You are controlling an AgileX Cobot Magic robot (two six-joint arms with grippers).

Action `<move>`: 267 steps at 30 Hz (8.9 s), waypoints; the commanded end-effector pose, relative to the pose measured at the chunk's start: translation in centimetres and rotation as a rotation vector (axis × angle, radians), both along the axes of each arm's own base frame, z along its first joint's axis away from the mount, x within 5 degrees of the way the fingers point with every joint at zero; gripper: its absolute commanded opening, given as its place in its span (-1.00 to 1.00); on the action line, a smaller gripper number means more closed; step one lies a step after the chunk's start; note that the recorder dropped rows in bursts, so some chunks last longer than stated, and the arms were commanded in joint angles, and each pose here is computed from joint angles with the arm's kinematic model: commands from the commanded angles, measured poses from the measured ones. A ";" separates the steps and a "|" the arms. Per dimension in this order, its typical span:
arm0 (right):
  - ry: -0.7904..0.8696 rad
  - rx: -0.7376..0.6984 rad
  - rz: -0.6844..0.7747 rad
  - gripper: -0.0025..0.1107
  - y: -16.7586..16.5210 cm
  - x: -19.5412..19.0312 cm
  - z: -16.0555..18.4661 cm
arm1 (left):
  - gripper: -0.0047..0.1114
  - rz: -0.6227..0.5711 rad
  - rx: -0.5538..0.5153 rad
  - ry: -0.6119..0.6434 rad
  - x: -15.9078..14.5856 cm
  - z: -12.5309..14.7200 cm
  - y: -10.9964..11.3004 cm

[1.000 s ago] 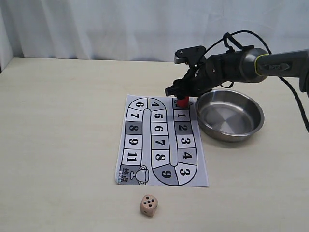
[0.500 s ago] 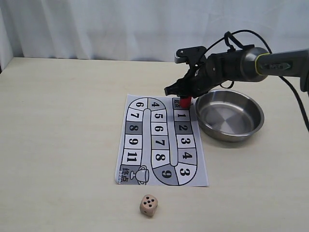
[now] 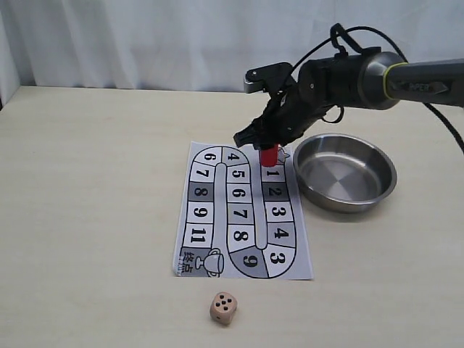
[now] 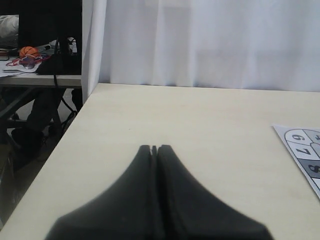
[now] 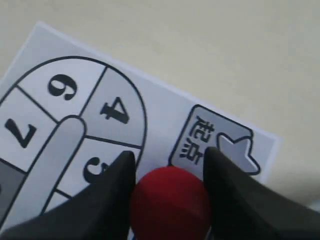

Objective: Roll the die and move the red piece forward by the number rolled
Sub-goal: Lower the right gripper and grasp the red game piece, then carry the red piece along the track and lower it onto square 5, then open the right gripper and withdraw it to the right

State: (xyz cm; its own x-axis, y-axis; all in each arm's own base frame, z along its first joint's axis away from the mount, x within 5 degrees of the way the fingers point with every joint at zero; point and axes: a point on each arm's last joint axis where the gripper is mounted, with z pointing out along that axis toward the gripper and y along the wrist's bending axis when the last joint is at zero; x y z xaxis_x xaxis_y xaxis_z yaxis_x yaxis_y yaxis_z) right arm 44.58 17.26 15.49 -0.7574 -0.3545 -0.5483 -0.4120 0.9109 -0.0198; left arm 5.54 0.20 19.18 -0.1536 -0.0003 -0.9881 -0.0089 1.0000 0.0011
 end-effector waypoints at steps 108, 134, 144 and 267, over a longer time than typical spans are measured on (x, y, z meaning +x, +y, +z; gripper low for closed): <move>0.042 0.001 0.047 -0.88 -0.5 -9.6 -3.6 | -0.92 -0.002 -0.006 -0.011 0.0 0.0 0.0; -0.007 0.024 0.032 -0.88 -2.2 -13.0 -3.4 | -0.92 -0.002 -0.006 -0.011 0.0 0.0 0.0; -0.018 0.037 0.023 -0.88 -2.2 -13.0 -2.7 | -0.92 -0.002 -0.006 -0.011 0.0 0.0 0.0; 0.139 0.000 -0.453 -0.86 -18.0 -13.2 8.2 | -0.92 -0.002 -0.006 -0.011 0.0 0.1 0.0</move>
State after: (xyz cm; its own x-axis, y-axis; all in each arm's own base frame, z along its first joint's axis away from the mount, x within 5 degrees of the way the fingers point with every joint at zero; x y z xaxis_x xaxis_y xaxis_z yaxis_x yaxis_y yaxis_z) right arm 31.85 -0.54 21.91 -0.9236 0.0252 -0.3825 0.0222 0.9997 0.0121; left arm 5.54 0.20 19.18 -0.1536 -0.0003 -0.9881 -0.0089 1.0000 0.0011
